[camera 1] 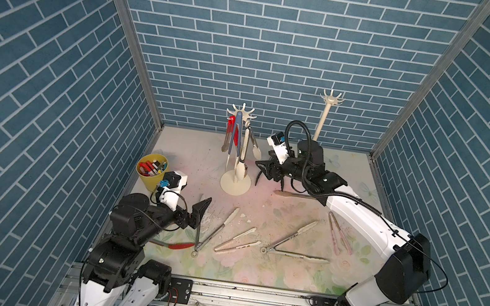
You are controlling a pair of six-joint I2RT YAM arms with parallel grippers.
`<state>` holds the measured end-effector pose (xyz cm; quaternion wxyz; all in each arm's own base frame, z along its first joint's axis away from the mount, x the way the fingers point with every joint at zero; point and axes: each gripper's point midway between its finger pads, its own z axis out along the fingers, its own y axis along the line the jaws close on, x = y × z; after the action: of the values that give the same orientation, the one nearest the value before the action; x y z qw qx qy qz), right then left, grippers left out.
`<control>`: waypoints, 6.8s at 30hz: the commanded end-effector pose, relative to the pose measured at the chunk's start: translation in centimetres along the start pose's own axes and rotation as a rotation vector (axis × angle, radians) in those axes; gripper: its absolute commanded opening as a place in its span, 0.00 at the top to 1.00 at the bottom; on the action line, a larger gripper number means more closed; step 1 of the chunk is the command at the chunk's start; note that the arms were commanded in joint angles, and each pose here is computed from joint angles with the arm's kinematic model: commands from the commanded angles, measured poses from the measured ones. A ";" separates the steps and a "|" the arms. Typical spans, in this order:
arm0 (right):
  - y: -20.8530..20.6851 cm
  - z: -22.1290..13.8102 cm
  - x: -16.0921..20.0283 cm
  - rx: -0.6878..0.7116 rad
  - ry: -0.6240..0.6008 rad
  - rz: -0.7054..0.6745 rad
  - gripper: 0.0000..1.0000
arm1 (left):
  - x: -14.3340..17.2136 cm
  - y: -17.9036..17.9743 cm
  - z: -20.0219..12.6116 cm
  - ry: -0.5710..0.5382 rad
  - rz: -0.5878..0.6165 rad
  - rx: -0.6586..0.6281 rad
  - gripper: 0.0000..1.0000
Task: Hang food tongs on kitchen utensil racks
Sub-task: Hang the food tongs on the rack, then pick up the food tongs from the center of the board.
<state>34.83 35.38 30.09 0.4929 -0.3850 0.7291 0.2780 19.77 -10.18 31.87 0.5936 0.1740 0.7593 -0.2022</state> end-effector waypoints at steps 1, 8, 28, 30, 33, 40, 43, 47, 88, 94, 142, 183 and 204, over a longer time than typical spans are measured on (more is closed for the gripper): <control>-1.1 -1.5 0.2 0.063 0.011 -0.004 0.28 | 0.1 0.0 0.2 -0.010 0.006 0.004 0.01; -3.0 -2.8 2.6 0.129 0.058 0.062 0.26 | 0.1 0.1 0.1 -0.023 0.010 -0.006 0.01; -8.3 -5.3 13.0 0.307 0.332 0.380 0.34 | 0.4 0.1 0.3 -0.018 0.008 -0.001 0.01; -8.7 -4.9 13.5 0.311 0.352 0.418 0.36 | 0.3 0.1 0.3 -0.019 0.008 -0.001 0.01; -9.2 -4.2 14.5 0.306 0.394 0.464 0.39 | 0.4 0.1 0.4 -0.015 0.006 -0.001 0.01; -10.2 -2.0 16.0 0.307 0.450 0.487 0.47 | 0.5 0.2 0.5 -0.011 0.004 -0.002 0.01; -10.8 -1.0 16.6 0.311 0.481 0.489 0.50 | 0.6 0.1 0.5 -0.010 0.003 0.000 0.01; -11.7 0.5 17.7 0.311 0.523 0.494 0.54 | 0.6 0.2 0.5 -0.008 0.003 -0.003 0.01; -17.6 8.2 24.1 0.336 0.683 0.515 0.63 | 1.1 0.2 1.0 0.013 -0.001 0.003 0.01; -18.4 9.1 24.5 0.350 0.691 0.510 0.65 | 1.2 0.2 1.1 0.017 -0.001 0.005 0.01; -17.9 8.5 15.2 0.359 0.502 0.344 1.00 | 1.3 0.1 1.3 0.023 -0.004 0.013 0.01; -11.8 -0.5 6.4 0.247 0.053 0.088 1.00 | 1.8 0.3 1.6 0.045 -0.003 0.003 0.01; -7.6 -5.0 3.0 0.100 -0.221 -0.046 1.00 | 2.8 1.0 2.4 0.092 -0.011 -0.022 0.01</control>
<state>38.71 26.21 24.77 0.5417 -0.3203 0.7329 0.2584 21.51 -10.50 29.08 0.5636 0.1699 0.7851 -0.1924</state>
